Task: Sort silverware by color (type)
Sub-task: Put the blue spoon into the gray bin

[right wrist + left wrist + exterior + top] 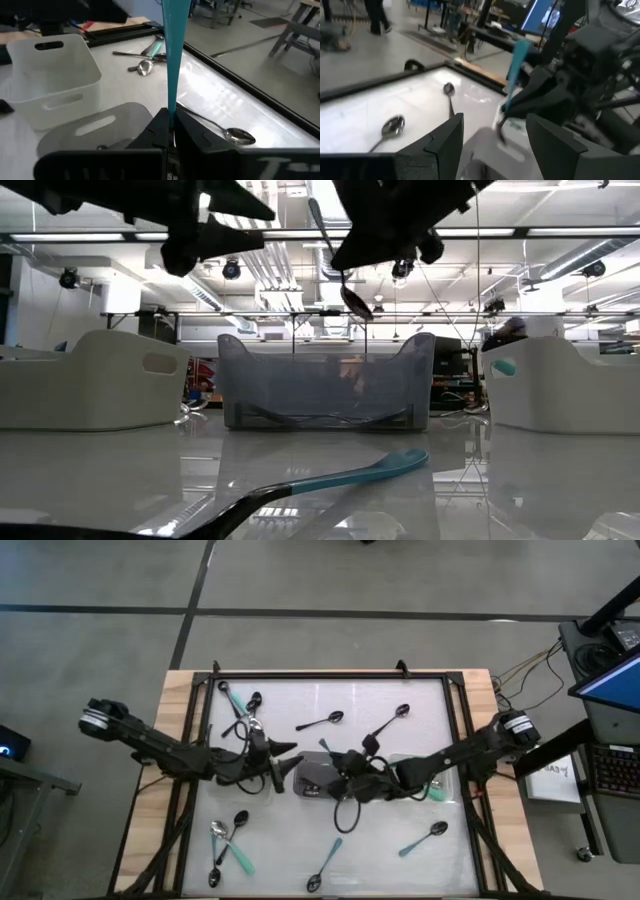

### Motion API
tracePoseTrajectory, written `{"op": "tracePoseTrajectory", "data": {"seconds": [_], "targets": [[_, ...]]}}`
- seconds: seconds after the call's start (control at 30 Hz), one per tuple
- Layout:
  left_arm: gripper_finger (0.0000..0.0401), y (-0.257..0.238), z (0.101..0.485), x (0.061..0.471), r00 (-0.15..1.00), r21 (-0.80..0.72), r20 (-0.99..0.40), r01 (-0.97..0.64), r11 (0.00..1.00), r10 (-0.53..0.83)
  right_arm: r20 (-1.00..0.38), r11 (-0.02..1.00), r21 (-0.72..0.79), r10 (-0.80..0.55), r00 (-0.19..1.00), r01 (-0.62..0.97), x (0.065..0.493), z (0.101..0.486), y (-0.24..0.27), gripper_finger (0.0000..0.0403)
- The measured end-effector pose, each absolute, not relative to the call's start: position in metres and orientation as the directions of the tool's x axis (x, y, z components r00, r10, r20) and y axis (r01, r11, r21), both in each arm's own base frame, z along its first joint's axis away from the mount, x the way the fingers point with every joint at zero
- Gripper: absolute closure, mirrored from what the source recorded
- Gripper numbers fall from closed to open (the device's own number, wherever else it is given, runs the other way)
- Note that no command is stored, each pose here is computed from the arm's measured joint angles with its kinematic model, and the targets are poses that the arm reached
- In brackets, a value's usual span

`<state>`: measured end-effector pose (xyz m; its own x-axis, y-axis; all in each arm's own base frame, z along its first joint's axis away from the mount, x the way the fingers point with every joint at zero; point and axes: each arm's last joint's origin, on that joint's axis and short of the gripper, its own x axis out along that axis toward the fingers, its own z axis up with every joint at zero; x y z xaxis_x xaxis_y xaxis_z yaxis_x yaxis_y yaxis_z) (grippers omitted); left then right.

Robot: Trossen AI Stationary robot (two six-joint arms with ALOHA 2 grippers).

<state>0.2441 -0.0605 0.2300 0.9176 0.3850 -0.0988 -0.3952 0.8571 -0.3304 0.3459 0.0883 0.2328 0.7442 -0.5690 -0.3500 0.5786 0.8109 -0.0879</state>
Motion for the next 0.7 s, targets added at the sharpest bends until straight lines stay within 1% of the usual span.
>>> {"op": "tracePoseTrajectory", "data": {"seconds": [0.13, 0.23, 0.3, 0.43, 0.7], "targets": [[0.0203, -0.064, 0.229, 0.258, 0.909, -0.268, -0.071, -0.415, 0.87, 0.412, -0.342, 0.809, -0.131, -0.579, 0.74, 0.573, 0.357, 0.222, 0.084, 0.0394], [0.0203, -0.064, 0.226, 0.262, 0.87, -0.254, -0.072, -0.488, 0.835, 0.487, -0.342, 0.806, -0.139, -0.584, 0.736, 0.575, 0.363, 0.217, 0.083, 0.0394], [0.0203, -0.063, 0.225, 0.263, 0.858, -0.26, -0.068, -0.509, 0.821, 0.51, -0.342, 0.804, -0.14, -0.586, 0.734, 0.577, 0.366, 0.216, 0.083, 0.0394], [0.0203, -0.065, 0.224, 0.267, 0.866, -0.296, -0.038, -0.487, 0.822, 0.499, -0.339, 0.804, -0.157, -0.59, 0.733, 0.574, 0.374, 0.215, 0.084, 0.0394], [0.0204, -0.068, 0.218, 0.273, 0.87, -0.299, -0.02, -0.476, 0.827, 0.493, -0.326, 0.803, -0.196, -0.595, 0.734, 0.563, 0.387, 0.218, 0.086, 0.0394]]}}
